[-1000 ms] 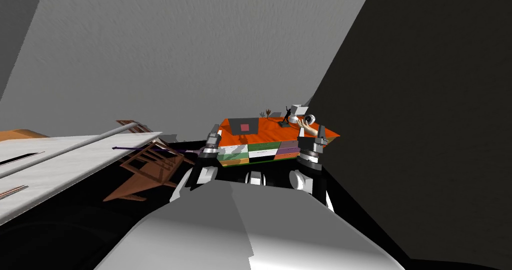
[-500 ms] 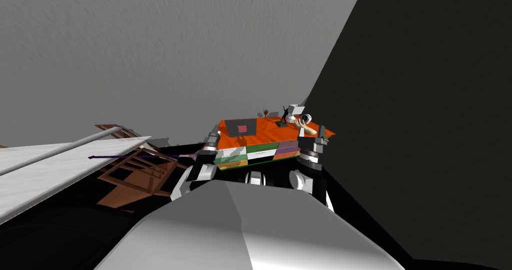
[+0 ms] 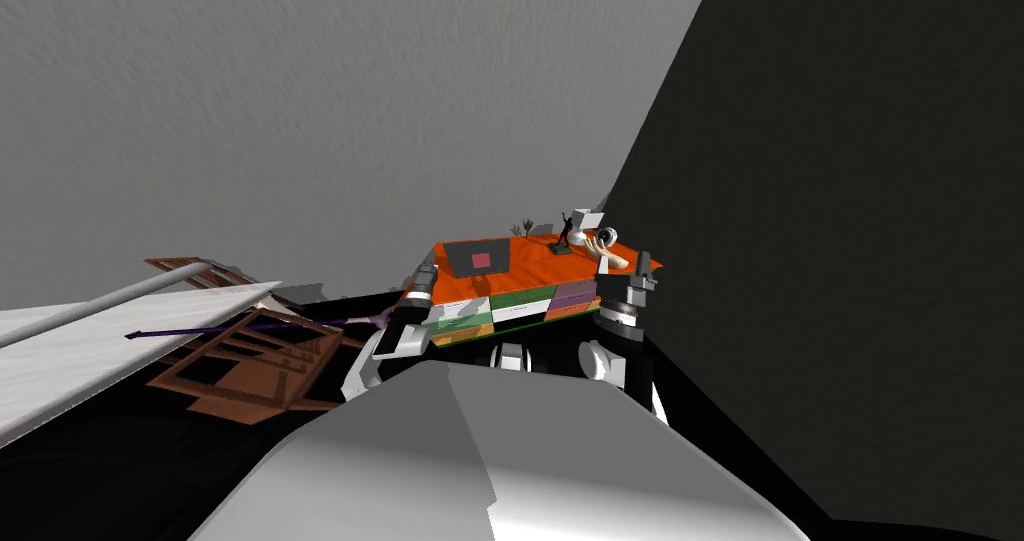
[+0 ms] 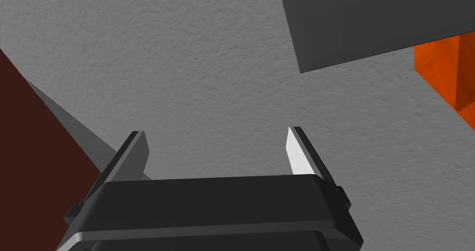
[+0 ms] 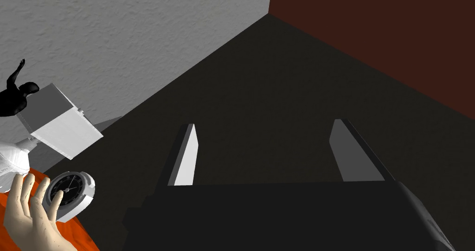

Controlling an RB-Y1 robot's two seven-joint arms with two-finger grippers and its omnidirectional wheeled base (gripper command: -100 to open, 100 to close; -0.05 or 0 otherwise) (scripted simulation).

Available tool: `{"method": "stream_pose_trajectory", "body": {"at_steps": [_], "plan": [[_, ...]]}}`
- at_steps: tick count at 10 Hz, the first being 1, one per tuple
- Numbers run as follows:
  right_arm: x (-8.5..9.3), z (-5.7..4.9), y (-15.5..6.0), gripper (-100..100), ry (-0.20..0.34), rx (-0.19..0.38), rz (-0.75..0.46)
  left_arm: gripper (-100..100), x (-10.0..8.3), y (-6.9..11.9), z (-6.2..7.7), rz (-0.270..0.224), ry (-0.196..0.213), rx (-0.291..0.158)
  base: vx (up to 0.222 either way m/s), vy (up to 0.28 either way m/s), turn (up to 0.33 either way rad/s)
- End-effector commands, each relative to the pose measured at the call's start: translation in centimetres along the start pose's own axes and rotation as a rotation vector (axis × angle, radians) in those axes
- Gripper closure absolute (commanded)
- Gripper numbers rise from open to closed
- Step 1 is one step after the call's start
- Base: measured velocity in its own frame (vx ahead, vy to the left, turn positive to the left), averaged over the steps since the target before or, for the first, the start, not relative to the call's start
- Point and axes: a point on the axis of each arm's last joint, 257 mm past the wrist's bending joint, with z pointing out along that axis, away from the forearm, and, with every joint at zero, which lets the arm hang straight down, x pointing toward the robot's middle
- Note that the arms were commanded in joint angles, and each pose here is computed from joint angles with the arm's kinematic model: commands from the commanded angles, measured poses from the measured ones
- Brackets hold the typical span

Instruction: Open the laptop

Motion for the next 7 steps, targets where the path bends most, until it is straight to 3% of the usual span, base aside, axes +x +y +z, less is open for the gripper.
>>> {"method": "stream_pose_trajectory", "body": {"at_steps": [1, 7], "plan": [[0.0, 0.0, 0.0, 0, 0.000, 0.000, 0.000, -100, -0.7, 1.4, 0.3, 0.018, -0.010, -0.047, 0.037, 0.025, -0.095], [0.0, 0.0, 0.0, 0, 0.000, 0.000, 0.000, -100, -2.6, 4.7, 1.0, 0.074, -0.030, -0.157, 0.036, 0.018, -0.080]]}}
